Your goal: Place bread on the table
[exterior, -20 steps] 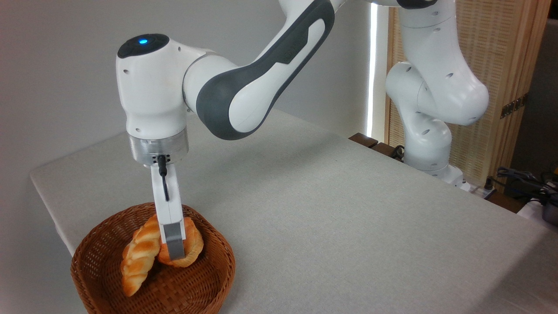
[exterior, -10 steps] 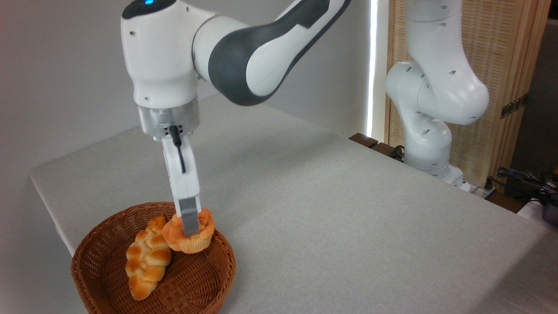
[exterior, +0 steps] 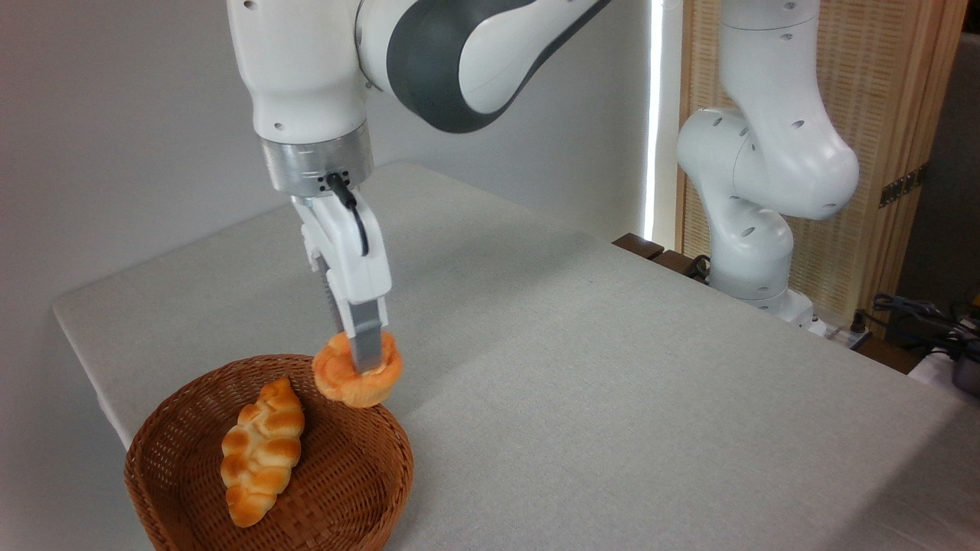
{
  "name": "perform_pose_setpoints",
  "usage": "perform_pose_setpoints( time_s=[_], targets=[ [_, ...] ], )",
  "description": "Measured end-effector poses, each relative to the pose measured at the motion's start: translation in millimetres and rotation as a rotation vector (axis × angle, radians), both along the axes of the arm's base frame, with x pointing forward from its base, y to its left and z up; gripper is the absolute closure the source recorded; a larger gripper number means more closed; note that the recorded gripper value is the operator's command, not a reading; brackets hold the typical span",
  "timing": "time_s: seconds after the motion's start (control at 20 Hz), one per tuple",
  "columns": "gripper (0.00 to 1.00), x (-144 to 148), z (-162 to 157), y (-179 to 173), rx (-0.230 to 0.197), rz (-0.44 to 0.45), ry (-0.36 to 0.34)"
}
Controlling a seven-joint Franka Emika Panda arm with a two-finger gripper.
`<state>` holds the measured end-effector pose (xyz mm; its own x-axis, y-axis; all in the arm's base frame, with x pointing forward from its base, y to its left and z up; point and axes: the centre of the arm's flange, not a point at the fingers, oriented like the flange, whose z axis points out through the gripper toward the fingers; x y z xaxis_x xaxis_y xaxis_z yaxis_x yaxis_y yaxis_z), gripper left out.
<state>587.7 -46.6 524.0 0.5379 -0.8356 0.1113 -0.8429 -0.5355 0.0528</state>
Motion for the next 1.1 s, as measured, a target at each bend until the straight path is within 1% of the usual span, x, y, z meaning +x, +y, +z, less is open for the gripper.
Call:
perform_pose_setpoints(
  time_s=[0.1, 0.15, 0.2, 0.25, 0.3, 0.4, 0.5, 0.6, 0.85, 1.1],
  targets=[
    [0.40, -9, 2, 0, 0.001, -0.002, 0.044],
    [0.36, -12, 3, 0, 0.001, 0.009, 0.065],
    [0.30, -16, 2, 0, 0.003, 0.033, 0.089],
    [0.26, -19, 2, -1, 0.005, 0.064, 0.109],
    [0.26, -21, 0, -1, 0.007, 0.098, 0.124],
    [0.00, -26, -6, -2, 0.013, 0.180, 0.153],
    [0.00, -29, -16, -2, 0.020, 0.238, 0.180],
    [0.00, -32, -25, -2, 0.025, 0.265, 0.202],
    [0.00, -40, -48, -8, 0.037, 0.257, 0.252],
    [0.00, -41, -48, -11, 0.037, 0.252, 0.251]
  ],
)
